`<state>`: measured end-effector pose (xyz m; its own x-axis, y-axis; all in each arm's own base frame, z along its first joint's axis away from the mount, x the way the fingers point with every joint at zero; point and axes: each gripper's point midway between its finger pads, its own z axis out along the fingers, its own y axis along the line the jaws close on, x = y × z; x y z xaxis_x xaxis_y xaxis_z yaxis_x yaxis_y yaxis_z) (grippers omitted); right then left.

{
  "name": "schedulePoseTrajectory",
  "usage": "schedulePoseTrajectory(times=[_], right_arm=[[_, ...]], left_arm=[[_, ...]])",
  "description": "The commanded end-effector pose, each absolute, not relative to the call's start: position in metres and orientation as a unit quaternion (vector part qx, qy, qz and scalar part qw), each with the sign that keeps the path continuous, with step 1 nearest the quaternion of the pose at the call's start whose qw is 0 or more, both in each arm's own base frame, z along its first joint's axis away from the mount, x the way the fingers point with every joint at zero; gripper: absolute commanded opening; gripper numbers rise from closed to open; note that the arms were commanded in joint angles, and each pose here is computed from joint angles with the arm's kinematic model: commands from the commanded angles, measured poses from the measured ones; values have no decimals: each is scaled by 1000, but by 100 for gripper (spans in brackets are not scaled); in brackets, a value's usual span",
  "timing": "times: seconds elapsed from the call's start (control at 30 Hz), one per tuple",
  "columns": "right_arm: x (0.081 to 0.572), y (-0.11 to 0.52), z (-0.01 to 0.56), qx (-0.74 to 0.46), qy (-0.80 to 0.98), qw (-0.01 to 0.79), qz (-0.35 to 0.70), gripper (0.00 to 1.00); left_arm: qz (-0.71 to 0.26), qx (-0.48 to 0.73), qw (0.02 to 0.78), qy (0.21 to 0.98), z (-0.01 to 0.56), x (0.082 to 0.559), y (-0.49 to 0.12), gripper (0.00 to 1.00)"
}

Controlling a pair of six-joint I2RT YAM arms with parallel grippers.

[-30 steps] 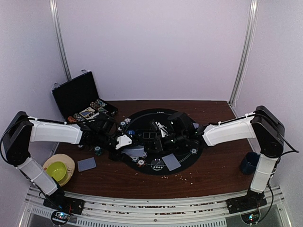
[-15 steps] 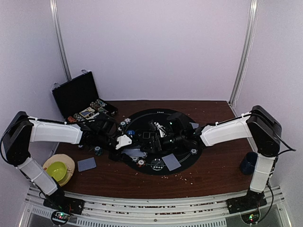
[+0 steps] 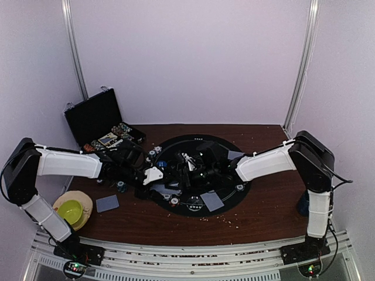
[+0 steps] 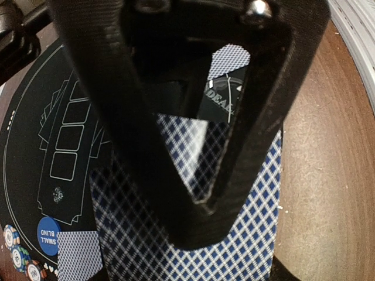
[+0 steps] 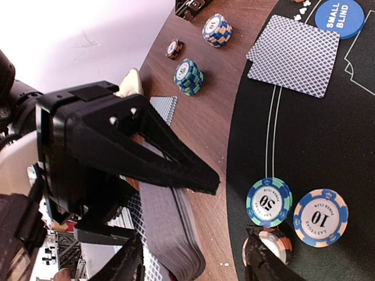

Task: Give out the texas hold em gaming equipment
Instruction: Pick up the poker card from the face-down deck piles.

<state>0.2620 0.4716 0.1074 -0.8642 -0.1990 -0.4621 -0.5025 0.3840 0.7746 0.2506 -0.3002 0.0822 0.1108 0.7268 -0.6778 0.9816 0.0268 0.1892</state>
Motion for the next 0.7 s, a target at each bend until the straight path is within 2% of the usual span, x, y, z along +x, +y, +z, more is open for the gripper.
schedulePoseTrajectory(times=[0.0, 0.27, 0.67], right_arm=[[267, 482, 115, -216, 811, 156, 521, 55], [262, 468, 98, -217, 830, 148, 492, 36], [258, 447, 103, -213, 835, 158, 482, 18]], left_arm=[[-198, 669, 339, 631, 86, 255, -305, 52], [-198, 669, 339, 631, 86, 254, -305, 52], [-198, 669, 338, 631, 86, 254, -305, 52]])
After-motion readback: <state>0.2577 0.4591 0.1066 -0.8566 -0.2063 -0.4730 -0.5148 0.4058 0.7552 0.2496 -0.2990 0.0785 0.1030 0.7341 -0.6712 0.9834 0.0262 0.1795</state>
